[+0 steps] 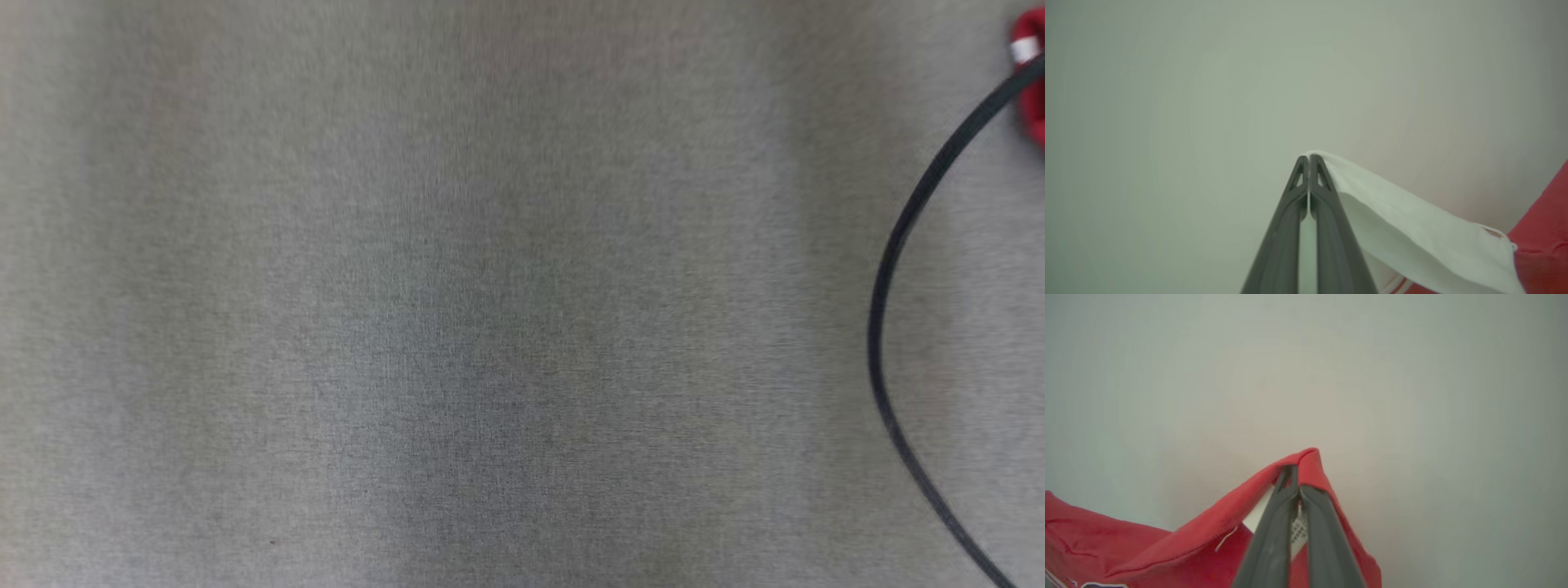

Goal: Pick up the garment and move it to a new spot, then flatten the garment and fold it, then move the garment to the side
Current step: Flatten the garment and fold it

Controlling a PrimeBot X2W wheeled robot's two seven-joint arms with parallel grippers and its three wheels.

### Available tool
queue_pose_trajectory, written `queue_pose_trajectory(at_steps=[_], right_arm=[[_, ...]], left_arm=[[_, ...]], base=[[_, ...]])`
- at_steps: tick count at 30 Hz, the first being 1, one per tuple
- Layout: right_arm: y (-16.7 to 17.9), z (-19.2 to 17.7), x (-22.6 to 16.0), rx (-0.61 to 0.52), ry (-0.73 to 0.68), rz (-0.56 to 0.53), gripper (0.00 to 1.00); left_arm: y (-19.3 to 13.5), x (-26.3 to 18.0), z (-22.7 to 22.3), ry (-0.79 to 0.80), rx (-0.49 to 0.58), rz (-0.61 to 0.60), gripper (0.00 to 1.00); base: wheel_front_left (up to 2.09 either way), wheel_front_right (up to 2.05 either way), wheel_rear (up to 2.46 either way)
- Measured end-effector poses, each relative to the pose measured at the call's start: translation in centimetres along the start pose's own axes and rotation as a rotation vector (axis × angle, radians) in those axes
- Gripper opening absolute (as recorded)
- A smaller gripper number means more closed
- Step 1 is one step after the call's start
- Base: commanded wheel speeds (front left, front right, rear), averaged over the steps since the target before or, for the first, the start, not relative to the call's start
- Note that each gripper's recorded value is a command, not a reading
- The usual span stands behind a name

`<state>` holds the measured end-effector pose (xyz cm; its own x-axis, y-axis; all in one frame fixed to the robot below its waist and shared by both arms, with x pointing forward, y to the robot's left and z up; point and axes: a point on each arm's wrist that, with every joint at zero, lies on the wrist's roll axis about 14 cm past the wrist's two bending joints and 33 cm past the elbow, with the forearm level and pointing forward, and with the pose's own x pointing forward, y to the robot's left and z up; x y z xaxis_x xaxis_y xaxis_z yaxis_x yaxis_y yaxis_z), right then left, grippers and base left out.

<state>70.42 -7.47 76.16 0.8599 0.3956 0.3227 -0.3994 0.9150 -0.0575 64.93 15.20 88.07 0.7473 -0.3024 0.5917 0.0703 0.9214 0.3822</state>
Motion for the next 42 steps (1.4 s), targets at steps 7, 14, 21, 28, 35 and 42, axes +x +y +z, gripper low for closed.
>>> queue_pose_trajectory(at_steps=[7, 14, 21, 28, 35, 42], right_arm=[[2.7, -9.3, -0.6, 0.076, 0.106, 0.108, 0.0], [4.3, -16.5, -6.6, 0.213, 0.238, 0.158, 0.0], [6.8, -17.3, -13.4, 0.316, 0.304, 0.201, 0.0], [8.5, -18.0, -20.6, 0.356, 0.399, 0.203, 0.0], [10.1, -17.9, -26.8, 0.402, 0.451, 0.184, 0.0], [10.3, -17.0, -31.2, 0.404, 0.46, 0.15, 0.0]], left_arm=[[-3.4, -2.4, -8.4, 0.071, -0.073, -0.052, 0.0], [-5.9, -9.5, -13.8, 0.149, -0.217, -0.042, 0.0], [-5.8, -16.4, -12.5, 0.186, -0.333, 0.053, 0.0], [-8.1, -23.7, -10.7, 0.274, -0.474, 0.131, 0.0], [-9.1, -30.1, -8.9, 0.354, -0.536, 0.217, 0.0], [-10.5, -35.8, -7.4, 0.433, -0.628, 0.299, 0.0]], base=[[0.0, 0.0, 0.0], [0.0, 0.0, 0.0], [0.0, 0.0, 0.0], [0.0, 0.0, 0.0], [0.0, 0.0, 0.0], [0.0, 0.0, 0.0]])
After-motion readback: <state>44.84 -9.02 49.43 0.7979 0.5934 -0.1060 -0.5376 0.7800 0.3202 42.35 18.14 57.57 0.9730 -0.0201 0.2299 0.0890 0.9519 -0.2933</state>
